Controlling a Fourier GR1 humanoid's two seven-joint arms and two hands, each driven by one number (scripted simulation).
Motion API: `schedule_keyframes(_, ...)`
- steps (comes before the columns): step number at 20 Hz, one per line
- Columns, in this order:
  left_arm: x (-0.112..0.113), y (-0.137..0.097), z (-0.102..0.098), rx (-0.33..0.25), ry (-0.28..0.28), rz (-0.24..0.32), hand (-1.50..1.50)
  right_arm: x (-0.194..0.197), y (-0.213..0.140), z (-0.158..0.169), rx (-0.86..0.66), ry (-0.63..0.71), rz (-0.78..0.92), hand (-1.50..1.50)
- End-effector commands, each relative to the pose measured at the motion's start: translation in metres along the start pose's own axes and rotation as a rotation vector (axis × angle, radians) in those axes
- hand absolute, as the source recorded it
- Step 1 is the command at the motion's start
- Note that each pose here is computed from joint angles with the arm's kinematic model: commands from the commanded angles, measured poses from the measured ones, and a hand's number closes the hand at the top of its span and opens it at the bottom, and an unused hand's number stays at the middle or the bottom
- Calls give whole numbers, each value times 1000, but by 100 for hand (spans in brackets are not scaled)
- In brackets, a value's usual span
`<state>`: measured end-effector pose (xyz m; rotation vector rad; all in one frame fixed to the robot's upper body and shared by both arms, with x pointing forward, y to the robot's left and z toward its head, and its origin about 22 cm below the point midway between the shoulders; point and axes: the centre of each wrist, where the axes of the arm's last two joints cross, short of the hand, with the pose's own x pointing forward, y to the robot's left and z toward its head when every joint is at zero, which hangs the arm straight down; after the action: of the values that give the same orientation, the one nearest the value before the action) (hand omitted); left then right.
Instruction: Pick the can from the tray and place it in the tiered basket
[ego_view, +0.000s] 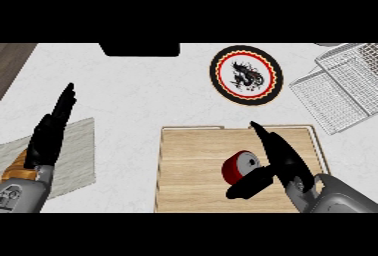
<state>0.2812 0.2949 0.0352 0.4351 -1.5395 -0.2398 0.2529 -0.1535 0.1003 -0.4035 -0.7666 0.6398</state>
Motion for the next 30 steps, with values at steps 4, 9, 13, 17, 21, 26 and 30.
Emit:
schedule_keyframes(4,-2,2,6,-4,9,11,0,-2,23,-9,94,179,15,150)
schedule_keyframes(9,6,-8,10,-21,12,0,0,8,37,-3,91,75,222,150)
schedule_keyframes(13,-9,9,4,10,9,5,0,30,38,4,57,55,129,150)
schedule_keyframes(17,-11,-6,6,2,4,-14,0,26,5,-3,60,51,-15,150)
schedule_keyframes(21,9,6,-8,10,10,7,0,-27,38,23,116,-361,444,150)
schedule_keyframes(26,-11,-6,12,25,21,1,0,-68,22,41,98,-627,639,150)
schedule_keyframes(30,-8,20,9,48,16,-4,0,-58,-17,72,-73,-787,386,150)
